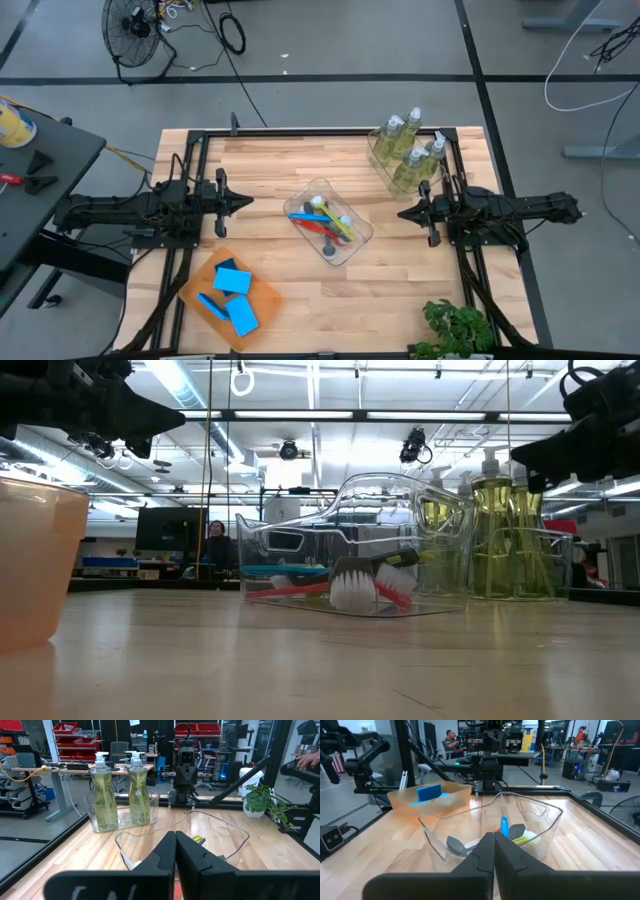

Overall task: Pick & Place Kitchen Sink Supplies
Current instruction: Return to Home Position

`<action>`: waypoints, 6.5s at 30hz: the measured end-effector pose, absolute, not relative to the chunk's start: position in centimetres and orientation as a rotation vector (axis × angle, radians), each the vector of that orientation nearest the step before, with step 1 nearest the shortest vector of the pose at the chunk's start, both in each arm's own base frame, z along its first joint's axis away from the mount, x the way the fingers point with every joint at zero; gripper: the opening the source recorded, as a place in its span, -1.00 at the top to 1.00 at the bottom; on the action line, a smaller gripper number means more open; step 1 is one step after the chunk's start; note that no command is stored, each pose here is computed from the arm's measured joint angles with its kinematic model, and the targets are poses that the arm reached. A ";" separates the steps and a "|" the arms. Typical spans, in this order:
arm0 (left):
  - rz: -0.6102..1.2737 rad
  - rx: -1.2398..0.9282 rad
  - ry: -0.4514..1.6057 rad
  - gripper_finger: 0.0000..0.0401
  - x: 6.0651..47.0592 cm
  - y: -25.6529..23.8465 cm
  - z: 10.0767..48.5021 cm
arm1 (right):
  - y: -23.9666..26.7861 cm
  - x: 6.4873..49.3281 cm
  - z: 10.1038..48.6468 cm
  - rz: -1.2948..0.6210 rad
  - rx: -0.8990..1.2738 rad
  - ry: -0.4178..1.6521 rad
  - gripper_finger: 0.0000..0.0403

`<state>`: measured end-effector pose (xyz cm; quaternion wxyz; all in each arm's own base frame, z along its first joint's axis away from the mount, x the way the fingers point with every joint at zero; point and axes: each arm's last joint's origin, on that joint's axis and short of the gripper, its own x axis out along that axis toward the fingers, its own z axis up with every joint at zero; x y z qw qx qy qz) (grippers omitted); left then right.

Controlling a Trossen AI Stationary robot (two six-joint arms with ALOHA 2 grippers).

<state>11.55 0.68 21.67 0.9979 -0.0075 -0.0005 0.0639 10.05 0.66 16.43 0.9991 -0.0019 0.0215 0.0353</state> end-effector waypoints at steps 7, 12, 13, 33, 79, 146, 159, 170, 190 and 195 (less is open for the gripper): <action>0.128 -0.015 -0.001 0.93 11.6 0.7 21.7 | 0.5 9.7 16.8 0.054 -0.050 -0.011 0.96; 0.128 -0.015 -0.001 0.93 11.6 0.7 21.7 | 0.3 9.7 16.9 0.028 -0.037 -0.016 0.96; 0.128 -0.015 -0.001 0.93 11.6 0.7 21.7 | 0.2 9.7 16.9 0.023 -0.037 -0.016 0.96; 0.128 -0.015 -0.001 0.93 11.6 0.7 21.7 | 0.2 9.7 17.0 0.022 -0.042 -0.024 0.96; 0.117 -0.048 -0.032 0.93 11.6 0.7 20.6 | 0.2 9.7 17.0 0.021 -0.042 -0.024 0.96; 0.175 0.009 -0.060 0.93 9.7 0.8 17.1 | 0.2 9.7 17.0 0.021 -0.042 -0.023 0.96; 0.176 0.008 -0.063 0.93 9.7 0.8 17.2 | 0.2 9.7 17.0 0.021 -0.042 -0.024 0.96; 0.175 0.008 -0.064 0.93 9.7 0.8 17.2 | 0.2 9.7 17.0 0.021 -0.042 -0.024 0.96; 0.175 0.008 -0.063 0.93 9.7 0.8 17.2 | 0.2 9.7 17.0 0.022 -0.042 -0.024 0.96; 0.175 0.008 -0.064 0.93 9.7 0.8 17.2 | 0.2 9.7 17.0 0.021 -0.042 -0.024 0.96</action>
